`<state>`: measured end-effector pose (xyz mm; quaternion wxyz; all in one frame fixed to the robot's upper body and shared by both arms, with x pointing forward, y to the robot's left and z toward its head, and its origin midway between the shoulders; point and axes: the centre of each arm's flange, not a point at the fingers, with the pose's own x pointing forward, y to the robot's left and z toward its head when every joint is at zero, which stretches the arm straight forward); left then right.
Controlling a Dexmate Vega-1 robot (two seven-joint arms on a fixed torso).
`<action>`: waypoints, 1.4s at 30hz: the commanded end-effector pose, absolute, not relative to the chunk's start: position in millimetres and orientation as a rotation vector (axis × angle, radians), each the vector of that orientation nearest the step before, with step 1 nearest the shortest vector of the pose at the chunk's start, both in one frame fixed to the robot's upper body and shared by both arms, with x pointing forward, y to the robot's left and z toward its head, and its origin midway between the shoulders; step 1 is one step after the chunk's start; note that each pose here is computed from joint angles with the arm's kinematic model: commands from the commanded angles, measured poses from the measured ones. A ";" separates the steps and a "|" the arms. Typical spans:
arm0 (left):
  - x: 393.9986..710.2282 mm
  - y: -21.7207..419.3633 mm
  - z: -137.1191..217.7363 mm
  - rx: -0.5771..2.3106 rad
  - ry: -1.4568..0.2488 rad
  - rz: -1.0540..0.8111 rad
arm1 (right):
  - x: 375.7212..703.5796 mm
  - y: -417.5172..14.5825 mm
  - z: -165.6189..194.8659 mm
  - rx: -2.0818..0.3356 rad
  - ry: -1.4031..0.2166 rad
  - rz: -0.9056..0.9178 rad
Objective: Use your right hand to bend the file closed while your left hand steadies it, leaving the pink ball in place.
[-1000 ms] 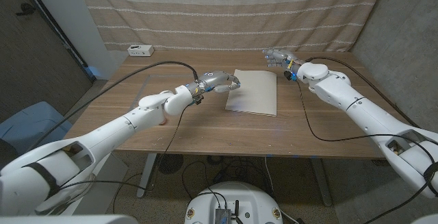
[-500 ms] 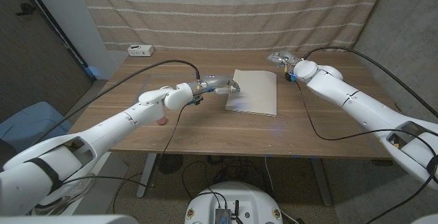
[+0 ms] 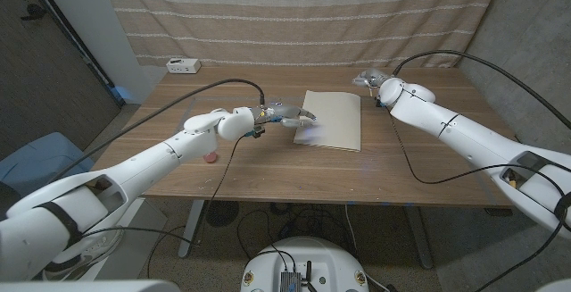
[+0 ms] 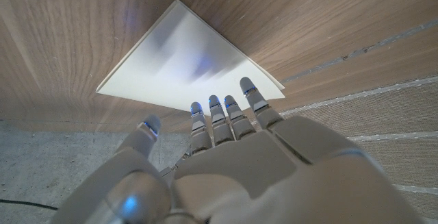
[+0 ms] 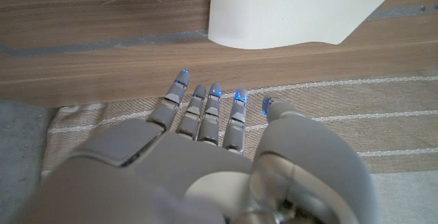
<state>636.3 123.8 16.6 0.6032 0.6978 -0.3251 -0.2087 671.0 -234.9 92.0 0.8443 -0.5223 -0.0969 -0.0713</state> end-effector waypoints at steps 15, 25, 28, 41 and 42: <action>629.2 118.3 8.0 1.661 -0.700 -0.514 | 690.9 -226.5 75.6 -1.347 -0.025 -0.167; 627.9 121.4 9.0 1.670 -0.688 -0.498 | 699.6 -218.5 71.8 -1.380 -0.010 -0.142; 628.2 120.7 7.2 1.670 -0.686 -0.501 | 702.7 -214.4 71.3 -1.402 0.006 -0.127; 632.0 120.5 6.4 1.673 -0.662 -0.496 | 708.7 -211.3 66.8 -1.423 0.058 -0.083; 632.3 120.4 6.5 1.673 -0.663 -0.494 | 709.5 -211.6 66.4 -1.425 0.068 -0.075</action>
